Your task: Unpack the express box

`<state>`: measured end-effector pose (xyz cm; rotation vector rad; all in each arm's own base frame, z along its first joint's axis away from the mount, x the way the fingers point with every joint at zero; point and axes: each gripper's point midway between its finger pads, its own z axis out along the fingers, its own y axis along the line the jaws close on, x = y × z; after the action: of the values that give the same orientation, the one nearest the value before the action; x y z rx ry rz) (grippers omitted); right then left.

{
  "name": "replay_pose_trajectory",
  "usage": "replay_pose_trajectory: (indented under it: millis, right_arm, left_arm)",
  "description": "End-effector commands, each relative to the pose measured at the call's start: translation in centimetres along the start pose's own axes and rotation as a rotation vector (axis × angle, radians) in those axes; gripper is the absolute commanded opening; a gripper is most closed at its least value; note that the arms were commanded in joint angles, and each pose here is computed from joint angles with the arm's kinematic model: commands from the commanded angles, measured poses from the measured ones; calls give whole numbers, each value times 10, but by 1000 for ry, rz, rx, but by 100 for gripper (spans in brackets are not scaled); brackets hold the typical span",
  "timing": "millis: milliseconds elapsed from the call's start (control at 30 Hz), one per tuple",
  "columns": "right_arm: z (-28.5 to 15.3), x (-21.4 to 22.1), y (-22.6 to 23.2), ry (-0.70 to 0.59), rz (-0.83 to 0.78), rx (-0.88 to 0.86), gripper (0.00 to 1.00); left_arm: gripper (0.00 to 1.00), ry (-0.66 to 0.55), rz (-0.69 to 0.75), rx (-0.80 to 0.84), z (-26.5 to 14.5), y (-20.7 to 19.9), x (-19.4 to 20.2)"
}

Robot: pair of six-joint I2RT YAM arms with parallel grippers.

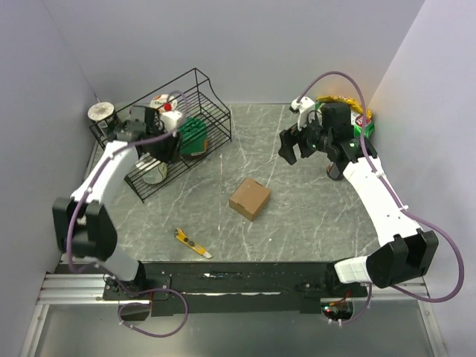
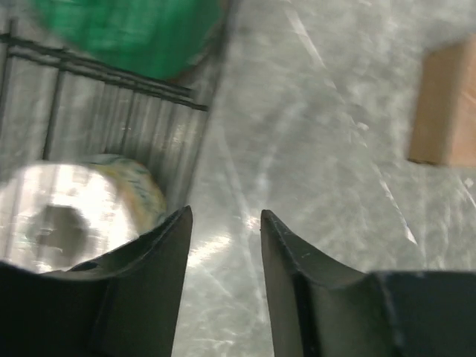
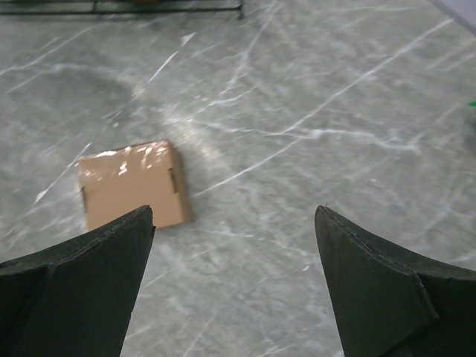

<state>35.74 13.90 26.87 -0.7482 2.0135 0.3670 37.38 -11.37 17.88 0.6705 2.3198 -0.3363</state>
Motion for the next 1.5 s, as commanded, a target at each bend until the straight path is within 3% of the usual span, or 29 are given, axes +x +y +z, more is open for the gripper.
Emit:
replay_pose_trajectory:
  millis: [0, 167, 267, 333, 400, 433, 500, 567, 667, 767, 1000, 1133, 1467]
  right_arm:
    - [-5, -9, 23, -43, -1, -116, 94]
    - [4, -10, 22, -39, -11, -128, 94]
    - [8, -12, 25, -42, -19, -143, 94]
    - [10, -14, 28, -42, -43, -148, 94]
    - [12, -11, 29, -31, -44, -147, 94]
    - [12, -10, 28, -27, -36, -144, 94]
    - [14, -7, 29, -12, -20, -146, 95]
    - [15, -6, 30, -10, -10, -152, 95]
    - [16, -6, 31, -6, 19, -154, 95]
    - [15, -7, 30, -4, 29, -145, 95]
    - [7, 14, 36, 51, 33, -148, 95]
    - [5, 23, 42, 60, 53, -162, 95]
    - [4, 21, 42, 51, 45, -167, 95]
  left_arm:
    - [48, 89, -102, 103, -2, 1, 16]
    - [54, 84, -84, -122, 8, 50, 32]
    - [58, -4, -118, -206, 3, 78, 10]
    - [69, -10, -91, -33, -1, 48, 5]
    - [77, -75, 81, 243, -22, -7, -2]
    - [80, -78, 152, 307, -27, -32, 2]
    - [88, -45, 360, 339, -39, -60, 37]
    - [90, 19, 563, 383, -29, -87, 83]
    - [90, 39, 773, 380, -26, -102, 124]
    - [88, 7, 908, 409, -22, -113, 137]
    - [75, 94, 918, 633, -13, -156, 176]
    - [74, 92, 950, 630, -3, -163, 180]
    - [66, 233, 988, 635, 15, -148, 216]
